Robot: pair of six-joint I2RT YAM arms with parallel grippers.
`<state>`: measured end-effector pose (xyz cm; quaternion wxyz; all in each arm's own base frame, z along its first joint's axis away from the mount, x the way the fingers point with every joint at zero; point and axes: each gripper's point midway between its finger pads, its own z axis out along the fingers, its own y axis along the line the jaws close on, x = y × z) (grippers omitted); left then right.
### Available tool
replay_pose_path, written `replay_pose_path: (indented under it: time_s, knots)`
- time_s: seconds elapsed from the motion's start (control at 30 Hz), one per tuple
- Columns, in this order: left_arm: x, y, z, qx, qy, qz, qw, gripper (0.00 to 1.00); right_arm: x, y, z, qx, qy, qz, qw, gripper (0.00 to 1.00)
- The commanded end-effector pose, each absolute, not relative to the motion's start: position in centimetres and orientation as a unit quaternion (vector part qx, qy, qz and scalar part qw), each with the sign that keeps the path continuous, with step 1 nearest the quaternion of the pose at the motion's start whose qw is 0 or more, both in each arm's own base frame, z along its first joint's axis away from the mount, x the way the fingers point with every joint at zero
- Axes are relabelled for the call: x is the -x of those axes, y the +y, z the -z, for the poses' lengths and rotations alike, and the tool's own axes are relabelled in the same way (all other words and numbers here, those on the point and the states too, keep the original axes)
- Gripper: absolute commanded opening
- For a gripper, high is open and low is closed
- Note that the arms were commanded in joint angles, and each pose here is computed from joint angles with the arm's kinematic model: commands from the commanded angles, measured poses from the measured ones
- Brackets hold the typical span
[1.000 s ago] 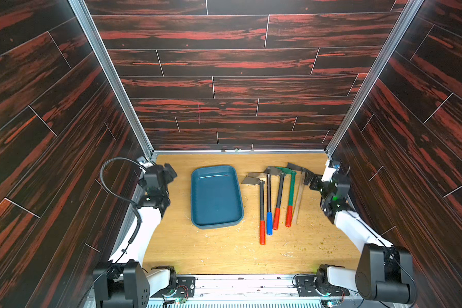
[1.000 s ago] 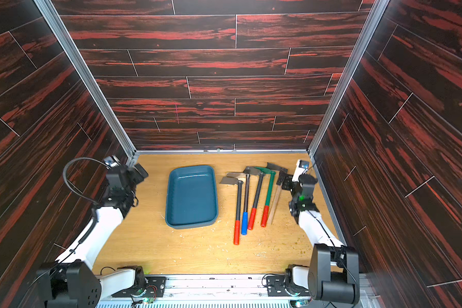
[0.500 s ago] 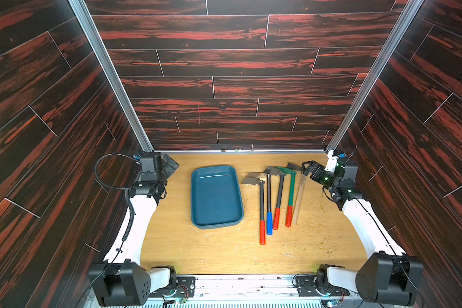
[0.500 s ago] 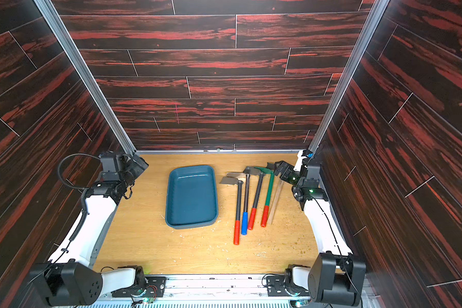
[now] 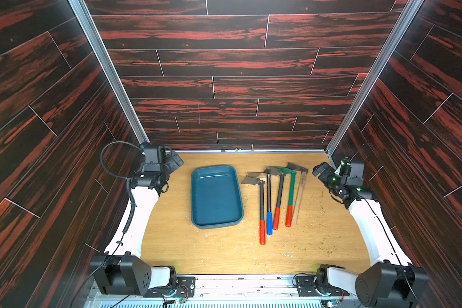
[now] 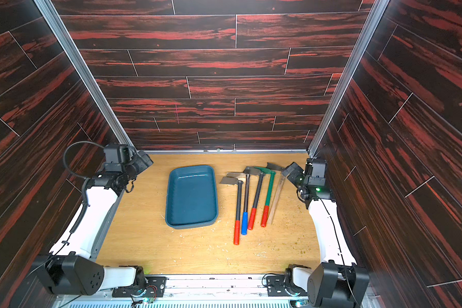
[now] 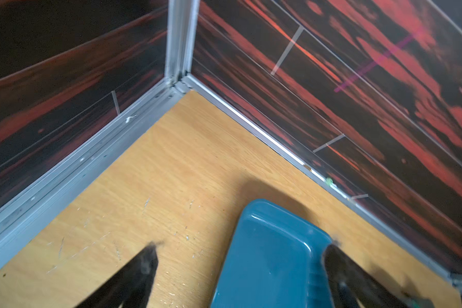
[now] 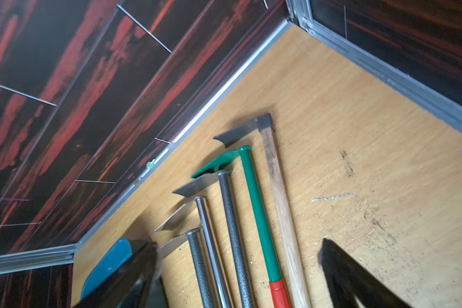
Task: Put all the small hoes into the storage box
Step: Pick up the hoe from the center of the board.
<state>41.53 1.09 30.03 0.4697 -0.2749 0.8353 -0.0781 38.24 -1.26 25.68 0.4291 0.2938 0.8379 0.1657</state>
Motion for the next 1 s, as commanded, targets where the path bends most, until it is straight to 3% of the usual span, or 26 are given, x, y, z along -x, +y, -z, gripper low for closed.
replay_pose_path:
  time_s: [0.0,0.2,0.7,0.97]
  knots:
    - [-41.8,-0.8,-30.7,0.234,0.850,0.044,0.470,1.00,-38.0,0.0,-25.8,-0.262,0.856,-0.166,0.414,0.98]
    - [-43.2,-6.9,-30.6,0.163,0.877,0.017,0.451,1.00,-38.0,2.9,-27.2,-0.196,0.855,-0.173,0.449,0.98]
    - [-44.0,-21.0,-31.0,0.003,0.883,-0.056,0.466,1.00,-37.0,2.4,-27.3,-0.199,0.881,-0.094,0.418,0.99]
    - [-44.6,-24.8,-30.3,-0.008,0.900,0.023,0.434,1.00,-36.6,2.4,-27.3,-0.180,0.890,-0.075,0.411,0.99]
